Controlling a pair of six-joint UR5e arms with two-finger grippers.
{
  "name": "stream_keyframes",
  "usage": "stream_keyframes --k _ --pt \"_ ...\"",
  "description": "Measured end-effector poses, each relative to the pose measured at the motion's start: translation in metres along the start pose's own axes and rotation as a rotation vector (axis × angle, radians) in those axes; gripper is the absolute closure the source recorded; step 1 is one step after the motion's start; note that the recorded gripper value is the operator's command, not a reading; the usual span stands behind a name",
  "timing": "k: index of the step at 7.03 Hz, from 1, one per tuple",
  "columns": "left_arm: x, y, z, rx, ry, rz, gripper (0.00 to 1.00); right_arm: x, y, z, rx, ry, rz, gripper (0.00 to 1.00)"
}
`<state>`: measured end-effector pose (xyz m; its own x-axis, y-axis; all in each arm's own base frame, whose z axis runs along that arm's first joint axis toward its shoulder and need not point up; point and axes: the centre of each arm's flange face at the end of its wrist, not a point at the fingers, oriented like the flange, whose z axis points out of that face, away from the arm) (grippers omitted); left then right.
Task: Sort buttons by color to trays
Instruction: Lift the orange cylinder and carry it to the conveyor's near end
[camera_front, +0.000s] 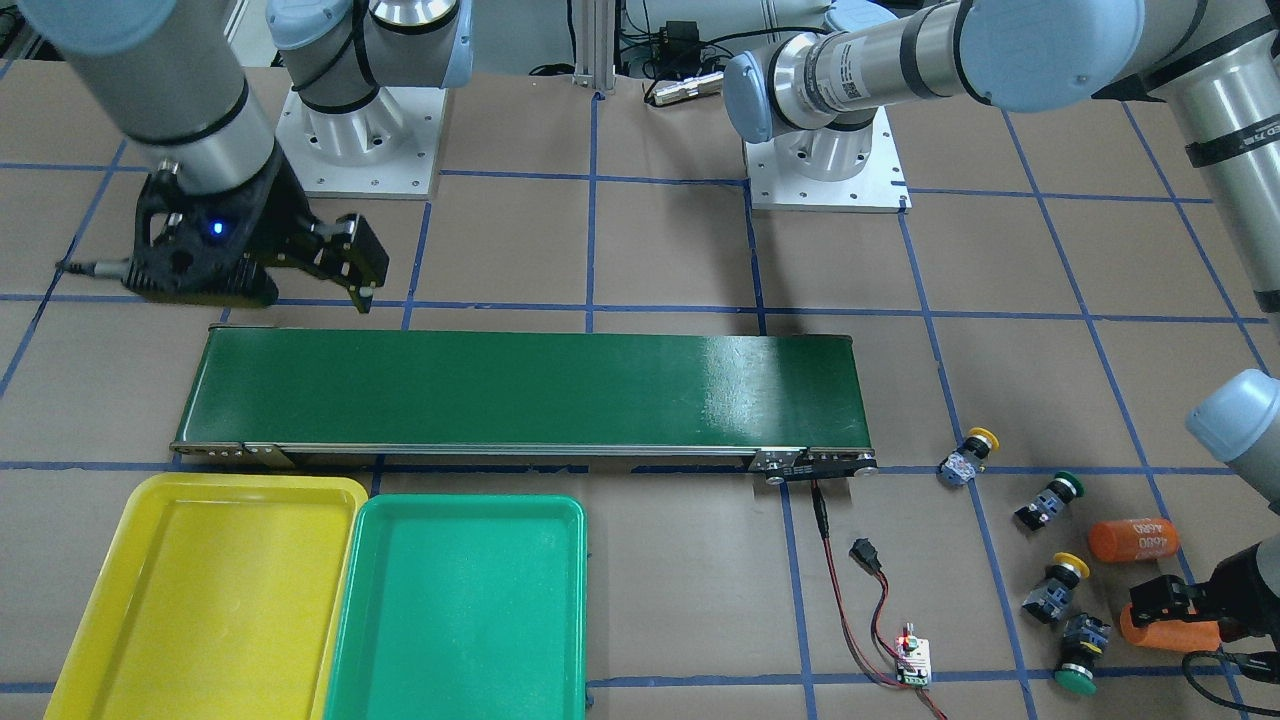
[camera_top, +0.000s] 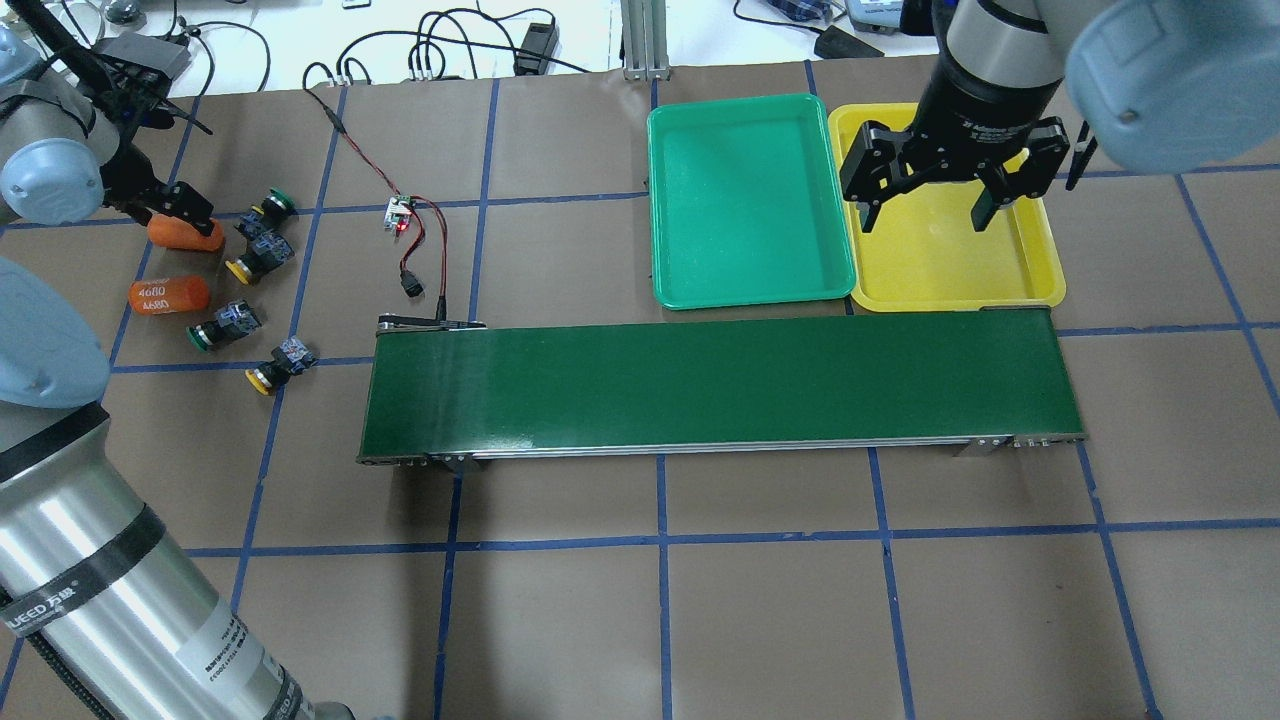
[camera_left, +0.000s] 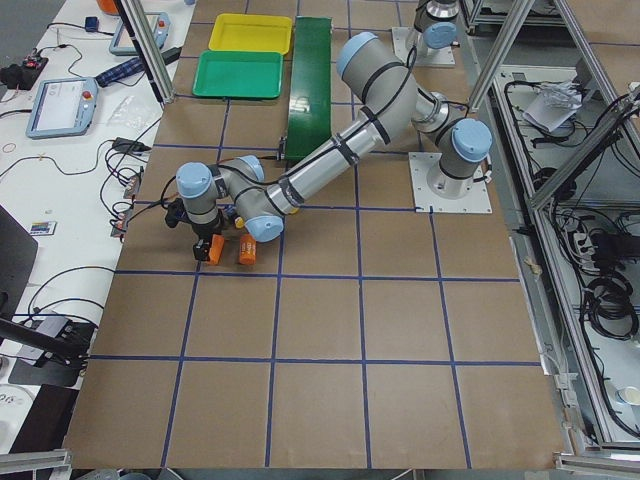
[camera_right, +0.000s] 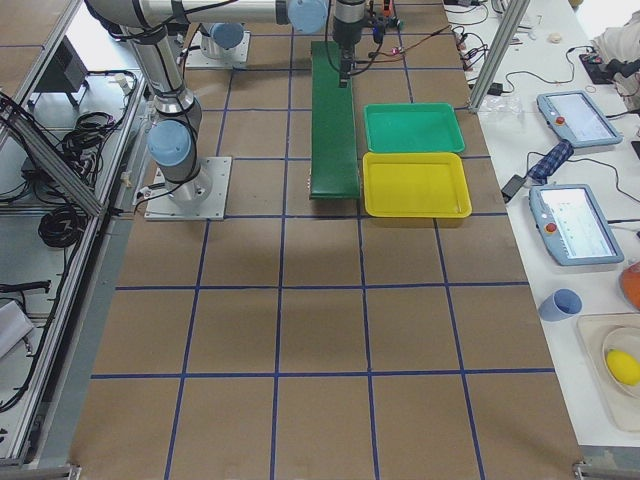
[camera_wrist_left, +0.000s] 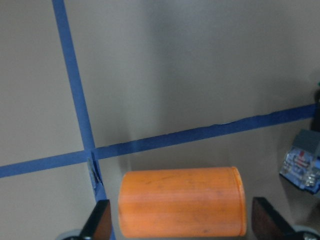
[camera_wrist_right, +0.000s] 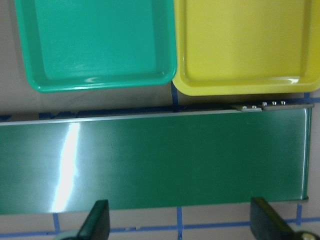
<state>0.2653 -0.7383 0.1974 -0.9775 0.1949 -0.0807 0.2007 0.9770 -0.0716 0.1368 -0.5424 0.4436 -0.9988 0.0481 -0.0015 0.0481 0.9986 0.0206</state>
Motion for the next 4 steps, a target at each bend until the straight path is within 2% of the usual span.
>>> stream_keyframes --k 1,3,4 --pt "0.0 0.0 0.002 -0.003 0.001 0.0 0.0 0.004 -0.022 0.022 0.006 0.0 0.007 0.0" --pt "0.001 0.001 0.009 -0.01 0.008 -0.001 0.99 0.004 -0.052 0.052 0.037 -0.002 0.008 0.0" --pt "0.001 0.001 0.01 -0.013 0.009 0.0 1.0 0.004 -0.062 0.054 0.068 -0.004 0.007 0.0"
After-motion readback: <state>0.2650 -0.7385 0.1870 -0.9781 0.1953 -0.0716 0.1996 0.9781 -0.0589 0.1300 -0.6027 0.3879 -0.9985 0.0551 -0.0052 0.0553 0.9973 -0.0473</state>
